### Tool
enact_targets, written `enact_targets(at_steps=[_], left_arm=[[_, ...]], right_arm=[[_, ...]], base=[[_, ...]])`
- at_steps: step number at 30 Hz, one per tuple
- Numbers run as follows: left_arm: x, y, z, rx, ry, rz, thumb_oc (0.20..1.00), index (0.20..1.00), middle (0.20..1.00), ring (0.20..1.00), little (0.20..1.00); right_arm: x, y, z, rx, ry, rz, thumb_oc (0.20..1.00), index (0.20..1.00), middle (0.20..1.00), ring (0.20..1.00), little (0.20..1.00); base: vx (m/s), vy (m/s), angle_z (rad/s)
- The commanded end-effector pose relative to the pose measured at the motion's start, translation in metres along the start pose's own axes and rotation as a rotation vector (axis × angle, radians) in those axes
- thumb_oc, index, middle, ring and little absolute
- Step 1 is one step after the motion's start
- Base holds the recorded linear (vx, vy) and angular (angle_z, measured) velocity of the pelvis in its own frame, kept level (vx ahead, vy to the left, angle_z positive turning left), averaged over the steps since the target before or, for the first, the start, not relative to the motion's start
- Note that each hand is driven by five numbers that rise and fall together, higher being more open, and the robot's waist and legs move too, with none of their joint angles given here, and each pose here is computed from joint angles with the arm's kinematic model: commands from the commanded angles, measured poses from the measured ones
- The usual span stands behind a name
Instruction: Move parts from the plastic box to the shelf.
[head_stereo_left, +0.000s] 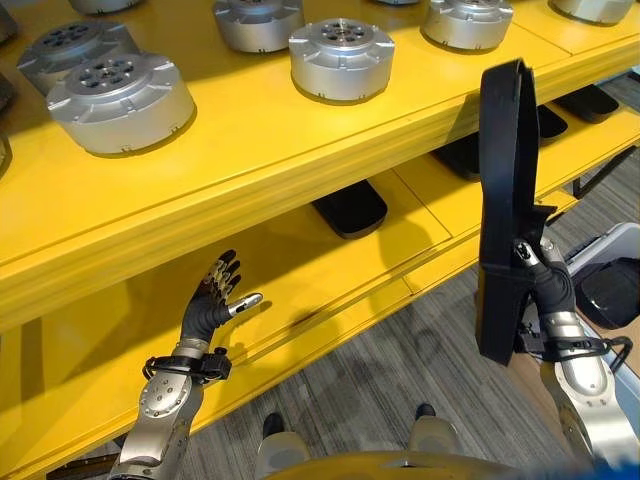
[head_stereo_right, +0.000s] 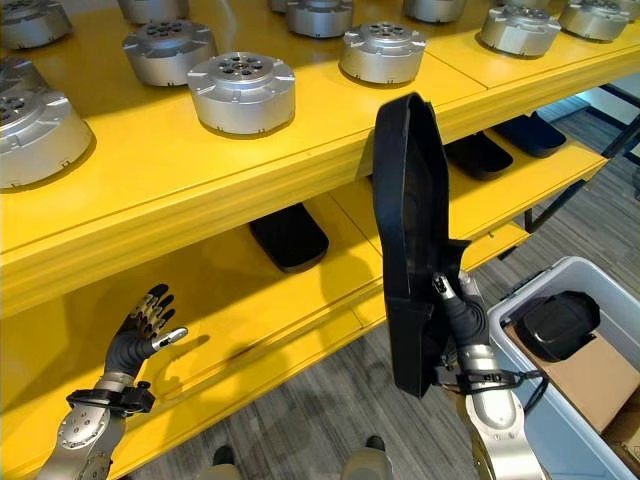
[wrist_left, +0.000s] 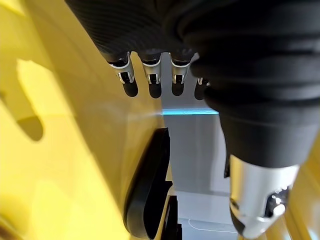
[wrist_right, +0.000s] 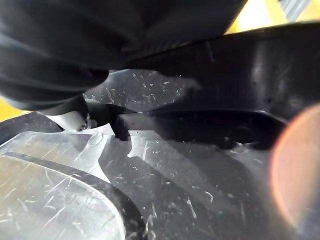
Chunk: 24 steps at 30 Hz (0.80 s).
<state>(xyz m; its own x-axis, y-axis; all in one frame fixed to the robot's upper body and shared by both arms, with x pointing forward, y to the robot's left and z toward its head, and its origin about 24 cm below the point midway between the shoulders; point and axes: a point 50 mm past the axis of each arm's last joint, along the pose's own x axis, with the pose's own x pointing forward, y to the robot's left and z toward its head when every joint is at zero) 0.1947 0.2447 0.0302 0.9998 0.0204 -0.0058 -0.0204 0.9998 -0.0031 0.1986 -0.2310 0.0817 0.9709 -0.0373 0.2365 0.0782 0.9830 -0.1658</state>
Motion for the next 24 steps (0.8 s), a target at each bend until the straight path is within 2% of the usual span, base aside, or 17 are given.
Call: enact_targets(at_steps=[1, 8, 17, 24], left_arm=[[0.003, 0.003, 0.030, 0.036, -0.160, -0.012, 1.000, 1.000, 1.000, 1.000, 1.000], [-0.005, 0.011, 0.028, 0.059, -0.148, 0.011, 1.000, 1.000, 1.000, 1.000, 1.000], [-0.019, 0.021, 0.025, 0.073, -0.123, 0.039, 1.000, 1.000, 1.000, 1.000, 1.000], [-0.017, 0.019, 0.027, 0.070, -0.132, 0.031, 1.000, 1.000, 1.000, 1.000, 1.000]], right_arm=[[0.011, -0.010, 0.039, -0.072, -0.195, 0.051, 0.200, 0.200, 0.200, 0.200, 0.200], [-0.008, -0.017, 0.029, -0.130, -0.103, 0.102, 0.200, 0.200, 0.200, 0.200, 0.200], [-0.041, -0.048, 0.001, -0.215, 0.104, 0.012, 0.200, 0.200, 0.200, 0.200, 0.200], [-0.041, -0.045, -0.015, -0.246, 0.174, 0.036, 0.200, 0.200, 0.200, 0.200, 0.200]], base=[[0.05, 0.054, -0.02], [0.04, 0.011, -0.08], [0.03, -0.009, -0.21], [0.01, -0.008, -0.12]])
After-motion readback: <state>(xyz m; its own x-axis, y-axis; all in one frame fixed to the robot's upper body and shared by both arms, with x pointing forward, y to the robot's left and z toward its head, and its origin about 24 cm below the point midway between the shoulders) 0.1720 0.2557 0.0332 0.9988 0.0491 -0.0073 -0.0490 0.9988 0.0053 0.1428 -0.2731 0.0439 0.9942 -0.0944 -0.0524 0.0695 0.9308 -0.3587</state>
